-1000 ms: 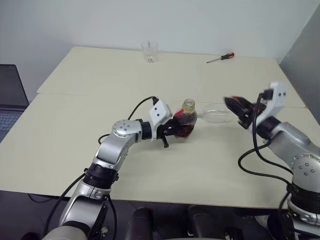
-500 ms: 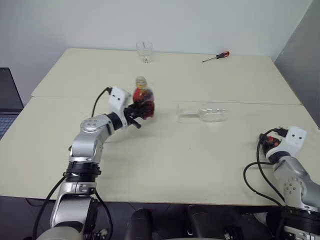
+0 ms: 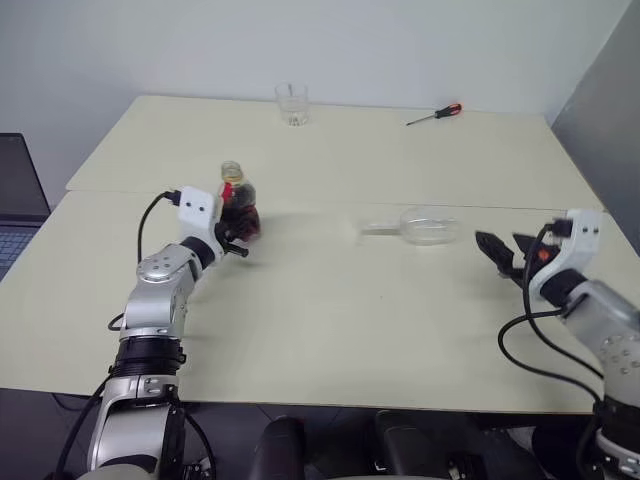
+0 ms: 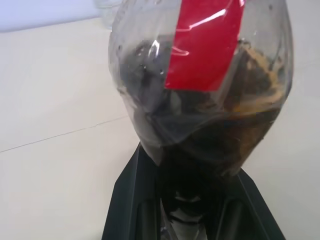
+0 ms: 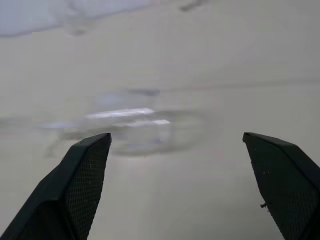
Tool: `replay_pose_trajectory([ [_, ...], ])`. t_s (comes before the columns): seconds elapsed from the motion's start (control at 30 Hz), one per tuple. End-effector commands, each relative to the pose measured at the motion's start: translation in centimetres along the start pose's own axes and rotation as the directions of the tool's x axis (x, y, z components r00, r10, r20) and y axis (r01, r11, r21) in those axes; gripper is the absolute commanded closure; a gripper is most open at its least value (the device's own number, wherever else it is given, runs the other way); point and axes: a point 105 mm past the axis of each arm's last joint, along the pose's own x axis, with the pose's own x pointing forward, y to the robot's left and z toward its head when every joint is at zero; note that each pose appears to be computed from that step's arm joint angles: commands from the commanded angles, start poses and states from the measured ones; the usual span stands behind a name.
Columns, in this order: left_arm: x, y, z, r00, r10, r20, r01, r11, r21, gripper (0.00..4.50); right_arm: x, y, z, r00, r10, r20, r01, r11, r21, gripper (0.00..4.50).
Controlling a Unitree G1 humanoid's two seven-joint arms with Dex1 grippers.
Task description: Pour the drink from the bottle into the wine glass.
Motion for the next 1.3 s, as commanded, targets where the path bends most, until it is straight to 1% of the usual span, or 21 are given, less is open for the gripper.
replay_pose_trajectory([
  [0.03,-0.5,0.6,0.6,0.998,0.038,0.048,-0.036,0.998,-0.042,3.86,0.6,3.9,1.6,0.985,0.172,0.006,-0.171,0.984,-0.047,0.00],
  [0.1,-0.8,1.0,0.0,0.997,0.074,0.039,-0.071,0.995,-0.075,3.86,0.9,6.1,1.1,0.963,0.268,-0.043,-0.270,0.960,-0.072,0.00],
  [0.17,-1.0,1.2,-0.3,0.995,0.092,0.037,-0.088,0.993,-0.083,3.86,1.0,7.3,0.7,0.944,0.323,-0.073,-0.328,0.941,-0.079,0.00],
  [0.23,-1.3,1.3,-0.4,0.993,0.110,0.041,-0.105,0.989,-0.103,3.15,0.9,8.4,0.2,0.923,0.372,-0.101,-0.380,0.922,-0.078,0.00],
  [0.27,-1.4,1.4,-0.4,0.992,0.115,0.044,-0.110,0.987,-0.116,2.89,1.0,8.7,0.0,0.916,0.386,-0.108,-0.394,0.916,-0.073,0.00],
  [0.37,-1.8,1.4,-0.4,0.992,0.119,0.047,-0.112,0.984,-0.139,1.90,1.1,9.2,-0.3,0.910,0.399,-0.117,-0.408,0.911,-0.061,0.00],
  [0.4,-1.9,1.4,-0.5,0.992,0.121,0.044,-0.114,0.984,-0.140,1.49,1.2,9.5,-0.5,0.904,0.408,-0.124,-0.417,0.907,-0.057,0.00],
  [0.43,-2.1,1.5,-0.5,0.991,0.127,0.043,-0.119,0.982,-0.145,1.30,1.3,9.7,-0.7,0.900,0.416,-0.130,-0.425,0.904,-0.053,0.00],
  [0.57,-2.5,1.6,-0.5,0.989,0.140,0.038,-0.133,0.980,-0.150,0.01,1.7,10.1,-1.1,0.890,0.432,-0.142,-0.442,0.896,-0.042,0.00],
  [0.7,-3.2,1.5,-0.3,0.990,0.139,0.029,-0.134,0.982,-0.134,0.01,2.1,10.3,-1.3,0.885,0.441,-0.148,-0.448,0.893,-0.023,0.00],
  [0.8,-3.9,1.1,0.1,0.992,0.123,0.027,-0.119,0.986,-0.120,0.01,3.0,9.7,-1.3,0.906,0.401,-0.135,-0.404,0.915,0.006,0.00],
  [0.83,-4.3,0.8,0.1,0.993,0.113,0.023,-0.110,0.987,-0.115,0.01,3.4,9.6,-1.2,0.914,0.393,-0.105,-0.389,0.920,0.053,0.00],
  [0.87,-5.1,0.4,0.0,0.996,0.093,0.014,-0.091,0.990,-0.107,0.01,3.5,9.9,-1.4,0.909,0.410,-0.072,-0.397,0.906,0.146,0.00],
  [0.93,-6.6,-0.4,-0.2,0.998,0.066,0.004,-0.065,0.992,-0.110,0.01,3.5,10.0,-2.7,0.906,0.418,-0.063,-0.391,0.885,0.254,0.00],
  [1.03,-8.2,-1.0,-0.3,0.999,0.052,-0.003,-0.052,0.992,-0.114,0.01,3.8,9.9,-3.9,0.919,0.385,-0.080,-0.338,0.878,0.339,0.00],
  [1.17,-10.7,-2.0,-0.6,1.000,-0.012,-0.017,0.011,0.996,-0.087,0.01,4.4,9.6,-4.2,0.941,0.327,-0.089,-0.265,0.874,0.407,0.00],
  [1.2,-11.0,-2.3,-0.5,0.998,-0.056,-0.030,0.053,0.995,-0.079,0.01,4.7,9.3,-4.2,0.951,0.298,-0.087,-0.231,0.868,0.440,0.00],
  [1.3,-10.5,-4.0,0.8,0.978,-0.204,-0.033,0.202,0.978,-0.049,0.01,5.7,8.9,-4.2,0.970,0.223,-0.100,-0.137,0.833,0.536,0.00],
])
